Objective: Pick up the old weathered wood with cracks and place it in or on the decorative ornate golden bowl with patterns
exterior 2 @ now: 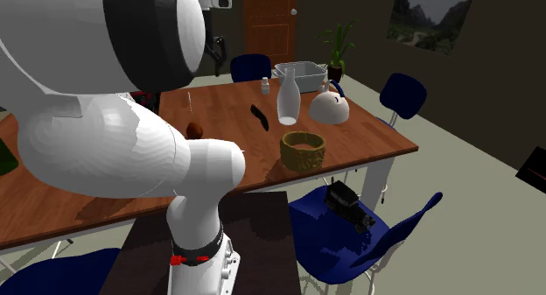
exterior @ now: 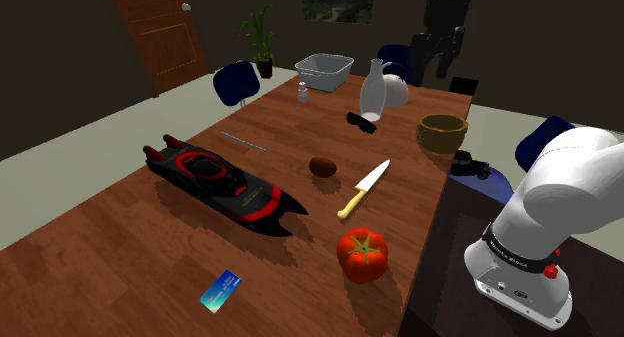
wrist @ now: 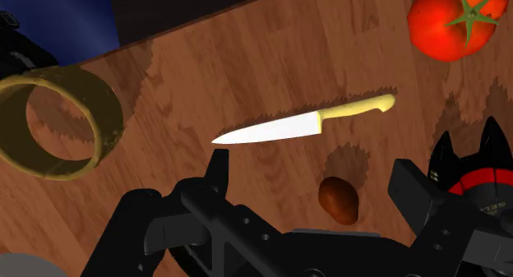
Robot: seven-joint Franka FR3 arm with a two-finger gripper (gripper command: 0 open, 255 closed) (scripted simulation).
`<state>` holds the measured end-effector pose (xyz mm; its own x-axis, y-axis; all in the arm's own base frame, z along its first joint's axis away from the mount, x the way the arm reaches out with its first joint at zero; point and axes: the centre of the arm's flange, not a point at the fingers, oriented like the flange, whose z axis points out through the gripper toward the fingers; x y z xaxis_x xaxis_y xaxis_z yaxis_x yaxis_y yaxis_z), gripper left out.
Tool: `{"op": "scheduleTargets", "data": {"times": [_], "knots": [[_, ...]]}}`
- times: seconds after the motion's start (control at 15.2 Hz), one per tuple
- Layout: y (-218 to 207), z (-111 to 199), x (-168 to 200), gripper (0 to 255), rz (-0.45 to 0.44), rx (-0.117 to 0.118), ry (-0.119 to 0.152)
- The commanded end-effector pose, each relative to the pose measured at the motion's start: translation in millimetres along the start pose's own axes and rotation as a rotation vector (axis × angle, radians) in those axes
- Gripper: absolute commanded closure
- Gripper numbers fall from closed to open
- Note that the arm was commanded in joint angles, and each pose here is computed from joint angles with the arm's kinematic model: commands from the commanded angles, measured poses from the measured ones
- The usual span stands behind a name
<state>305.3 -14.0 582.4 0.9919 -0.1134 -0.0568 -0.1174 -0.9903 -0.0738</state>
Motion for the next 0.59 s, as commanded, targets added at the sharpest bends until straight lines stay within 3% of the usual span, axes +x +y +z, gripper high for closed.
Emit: {"op": "scheduleTargets", "data": {"times": [0.0, 0.53], "knots": [[0, 0, 0, 0, 0.0, 0.0, 0.0], [63, 62, 51, 0, -0.197, 0.002, 0.052]]}}
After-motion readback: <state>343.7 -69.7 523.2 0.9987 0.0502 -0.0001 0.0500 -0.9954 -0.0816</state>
